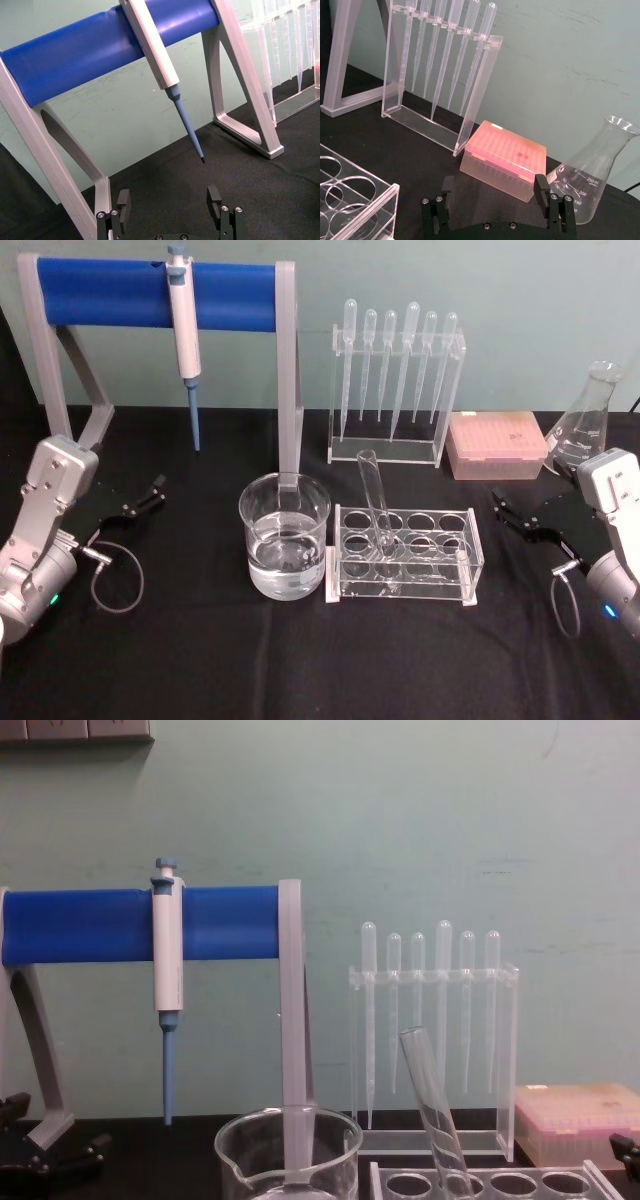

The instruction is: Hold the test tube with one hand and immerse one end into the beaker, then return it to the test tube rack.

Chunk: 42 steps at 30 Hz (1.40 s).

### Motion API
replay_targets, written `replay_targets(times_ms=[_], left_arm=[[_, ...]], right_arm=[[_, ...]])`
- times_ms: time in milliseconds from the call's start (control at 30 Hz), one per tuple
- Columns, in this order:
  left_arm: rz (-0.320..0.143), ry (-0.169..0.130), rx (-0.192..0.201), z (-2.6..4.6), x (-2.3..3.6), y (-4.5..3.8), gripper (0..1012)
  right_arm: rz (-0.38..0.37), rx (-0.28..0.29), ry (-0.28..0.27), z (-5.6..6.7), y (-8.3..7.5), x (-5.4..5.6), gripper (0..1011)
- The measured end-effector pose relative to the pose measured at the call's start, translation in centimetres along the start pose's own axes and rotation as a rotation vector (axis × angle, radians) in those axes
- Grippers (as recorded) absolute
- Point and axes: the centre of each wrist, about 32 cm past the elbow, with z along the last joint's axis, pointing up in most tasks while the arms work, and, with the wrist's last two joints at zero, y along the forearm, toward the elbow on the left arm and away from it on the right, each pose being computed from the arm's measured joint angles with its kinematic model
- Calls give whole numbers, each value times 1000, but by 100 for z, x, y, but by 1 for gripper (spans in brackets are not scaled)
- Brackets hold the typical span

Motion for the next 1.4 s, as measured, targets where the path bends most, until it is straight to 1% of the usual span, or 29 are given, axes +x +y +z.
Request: replay_targets(times_ms=[933, 1067, 1100, 1167, 1200, 1300, 1333, 1367, 1400], left_arm=[[0, 0, 0, 0, 0, 0, 1000], [0, 0, 0, 0, 0, 0, 1000], [0, 0, 0, 0, 0, 0, 1000], [0, 0, 0, 0, 0, 0, 1000], [0, 0, 0, 0, 0, 0, 1000], [0, 0, 0, 0, 0, 0, 1000], [0, 0, 0, 0, 0, 0, 1000], [0, 0, 0, 0, 0, 0, 1000], [0, 0, 0, 0, 0, 0, 1000]], right_arm=[[0, 1, 0, 1, -8, 3, 1002], [4, 15, -5, 45, -132, 21, 1002], [3, 23, -9, 82, -207, 17, 1002], [3, 36, -16, 144, -293, 11, 1002], [11, 49, -23, 213, -391, -3, 1002], [29, 69, -25, 305, -505, -22, 1002], [52, 81, -13, 362, -565, -40, 1002], [68, 87, -5, 387, -585, -48, 1002], [104, 100, 13, 439, -613, -71, 1002]])
